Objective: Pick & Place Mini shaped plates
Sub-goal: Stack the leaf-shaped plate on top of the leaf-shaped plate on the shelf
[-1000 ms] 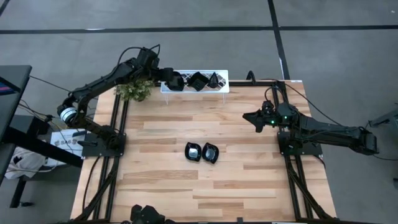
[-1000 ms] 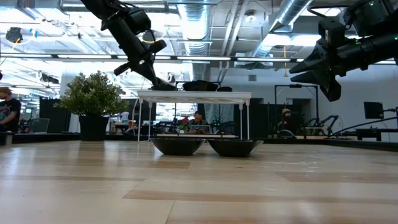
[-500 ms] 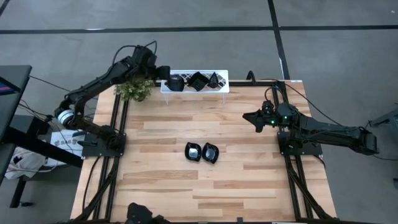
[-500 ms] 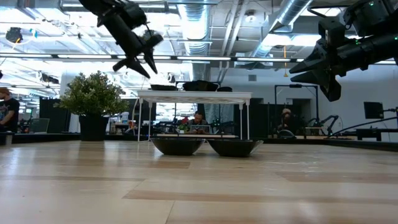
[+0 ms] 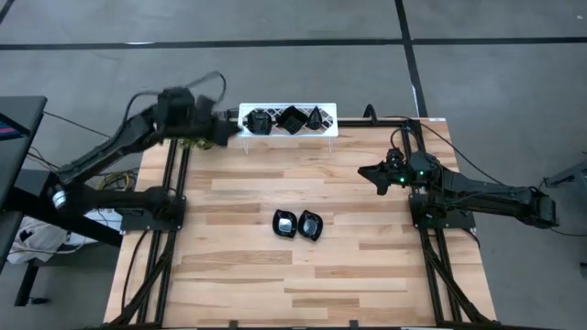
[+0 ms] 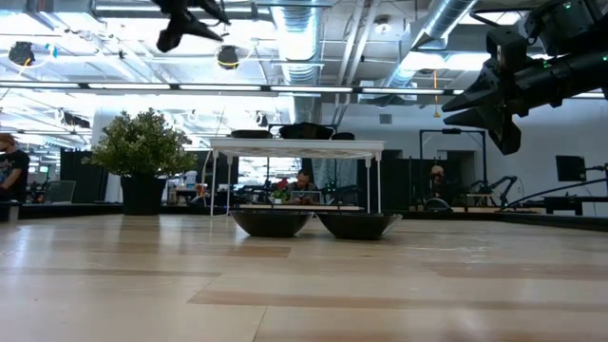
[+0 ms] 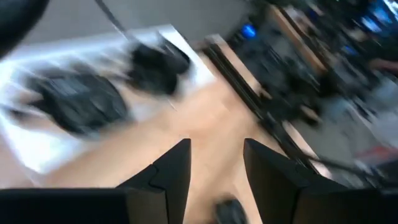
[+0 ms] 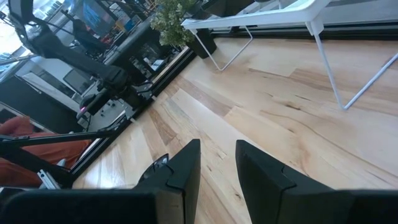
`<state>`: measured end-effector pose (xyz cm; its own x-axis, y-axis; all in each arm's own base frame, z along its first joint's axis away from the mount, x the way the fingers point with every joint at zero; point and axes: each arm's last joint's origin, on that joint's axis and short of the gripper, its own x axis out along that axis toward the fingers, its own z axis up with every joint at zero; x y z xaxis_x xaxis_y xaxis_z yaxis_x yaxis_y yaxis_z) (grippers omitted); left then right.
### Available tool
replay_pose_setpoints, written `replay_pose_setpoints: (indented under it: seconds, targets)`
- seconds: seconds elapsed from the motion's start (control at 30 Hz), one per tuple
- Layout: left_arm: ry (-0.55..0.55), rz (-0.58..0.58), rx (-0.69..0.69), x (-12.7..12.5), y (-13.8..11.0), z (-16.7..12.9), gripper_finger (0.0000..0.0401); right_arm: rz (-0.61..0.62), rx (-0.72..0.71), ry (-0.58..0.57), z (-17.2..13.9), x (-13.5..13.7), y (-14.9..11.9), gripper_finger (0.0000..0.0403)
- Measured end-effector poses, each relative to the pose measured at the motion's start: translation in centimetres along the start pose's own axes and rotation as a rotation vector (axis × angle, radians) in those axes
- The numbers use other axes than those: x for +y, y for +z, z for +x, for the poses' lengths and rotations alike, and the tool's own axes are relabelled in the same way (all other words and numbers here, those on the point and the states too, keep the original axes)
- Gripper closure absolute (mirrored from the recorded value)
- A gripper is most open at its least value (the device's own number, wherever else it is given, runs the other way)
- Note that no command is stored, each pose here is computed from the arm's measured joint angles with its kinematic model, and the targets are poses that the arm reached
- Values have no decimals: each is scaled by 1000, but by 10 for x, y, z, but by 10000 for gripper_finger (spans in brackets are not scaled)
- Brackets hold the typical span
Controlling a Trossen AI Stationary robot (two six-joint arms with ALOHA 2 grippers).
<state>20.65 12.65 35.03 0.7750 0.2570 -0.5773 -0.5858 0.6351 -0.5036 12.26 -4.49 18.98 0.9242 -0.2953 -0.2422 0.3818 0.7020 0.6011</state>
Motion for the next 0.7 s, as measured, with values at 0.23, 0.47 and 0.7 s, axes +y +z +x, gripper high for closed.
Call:
replay_pose_setpoints:
  seconds: [0.23, 0.47, 0.7]
  targets:
    - [-33, -1, 130, -43, -75, 5, 258, 0, -2, 1, 0, 0, 0, 305]
    - [16, -79, 232, -53, -142, 31, 258, 0, -1, 0, 0, 0, 0, 305]
    - [24, -76, 300, -53, -181, 65, 258, 0, 2, -1, 0, 0, 0, 305]
